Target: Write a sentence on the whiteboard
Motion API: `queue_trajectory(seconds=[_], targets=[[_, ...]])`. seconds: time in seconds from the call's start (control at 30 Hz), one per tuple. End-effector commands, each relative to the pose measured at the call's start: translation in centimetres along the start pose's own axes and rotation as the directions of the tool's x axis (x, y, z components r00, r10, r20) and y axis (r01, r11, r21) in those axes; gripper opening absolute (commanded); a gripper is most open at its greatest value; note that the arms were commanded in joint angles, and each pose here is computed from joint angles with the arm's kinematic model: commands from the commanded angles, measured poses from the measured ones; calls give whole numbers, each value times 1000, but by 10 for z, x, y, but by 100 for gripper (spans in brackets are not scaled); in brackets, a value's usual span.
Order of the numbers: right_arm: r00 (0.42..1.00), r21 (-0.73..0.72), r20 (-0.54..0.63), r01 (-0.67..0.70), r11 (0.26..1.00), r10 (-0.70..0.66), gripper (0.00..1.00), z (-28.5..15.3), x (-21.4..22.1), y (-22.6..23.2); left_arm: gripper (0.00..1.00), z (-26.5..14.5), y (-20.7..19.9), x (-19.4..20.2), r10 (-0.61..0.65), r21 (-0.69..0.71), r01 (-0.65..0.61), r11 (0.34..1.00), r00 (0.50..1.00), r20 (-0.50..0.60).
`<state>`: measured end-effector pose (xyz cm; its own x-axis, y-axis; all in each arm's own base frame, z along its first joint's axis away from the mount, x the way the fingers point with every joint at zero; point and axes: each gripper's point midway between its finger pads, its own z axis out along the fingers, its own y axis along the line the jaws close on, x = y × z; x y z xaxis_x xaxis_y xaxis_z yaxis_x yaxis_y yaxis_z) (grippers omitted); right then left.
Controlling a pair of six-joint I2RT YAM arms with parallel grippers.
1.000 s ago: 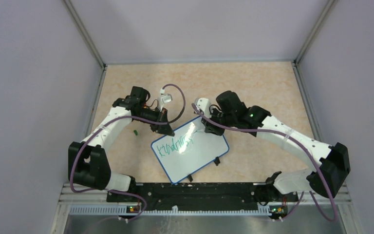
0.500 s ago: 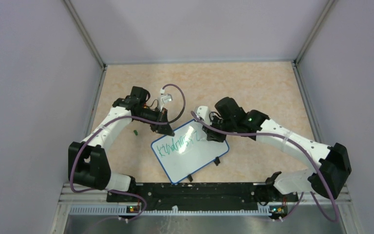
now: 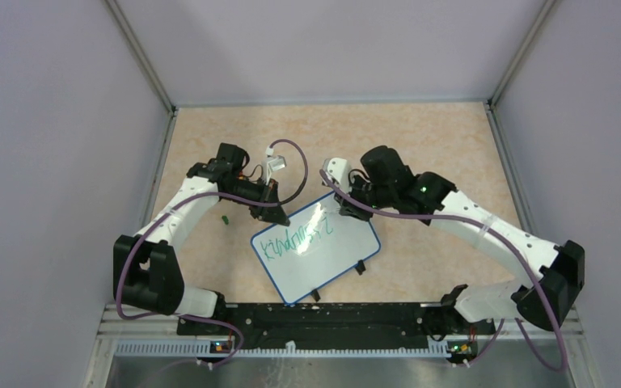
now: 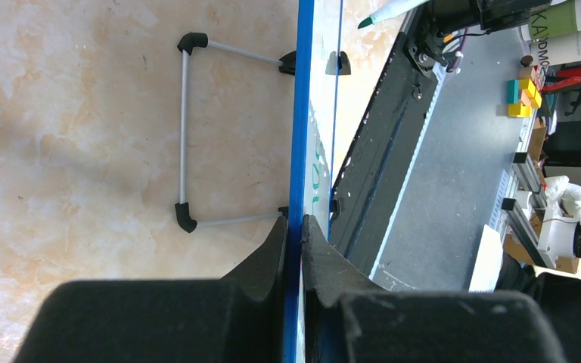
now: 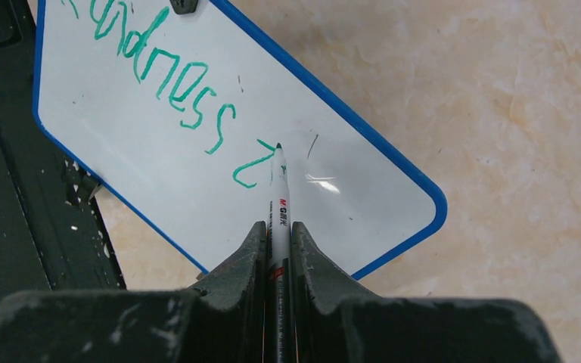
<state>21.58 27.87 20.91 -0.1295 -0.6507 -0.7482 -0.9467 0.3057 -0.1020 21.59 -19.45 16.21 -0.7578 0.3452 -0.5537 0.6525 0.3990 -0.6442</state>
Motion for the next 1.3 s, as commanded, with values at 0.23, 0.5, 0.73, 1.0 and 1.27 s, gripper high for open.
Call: queue_trajectory(seconds=[0.23, 0.5, 0.73, 1.0, 1.27], targets=[[999, 21, 43, 18, 1000, -19, 0, 11, -22, -14, 0, 6, 12, 16, -15, -63, 11, 998, 998, -61], [1000, 18, 4, 13, 1000, -13, 0, 17, -6, -11, 0, 7, 13, 16, -19, -61, 15, 998, 998, -63], [1000, 6, 10, 24, 1000, -25, 0, 6, -4, -5, 0, 7, 13, 16, -19, -61, 16, 998, 998, -64], [998, 23, 62, 19, 1000, -21, 0, -13, -18, -5, 0, 7, 13, 17, -22, -62, 17, 998, 998, -66], [1000, 47, 0, 23, 999, -23, 0, -4, 4, -11, 0, 7, 13, 16, -18, -60, 14, 998, 998, -65]])
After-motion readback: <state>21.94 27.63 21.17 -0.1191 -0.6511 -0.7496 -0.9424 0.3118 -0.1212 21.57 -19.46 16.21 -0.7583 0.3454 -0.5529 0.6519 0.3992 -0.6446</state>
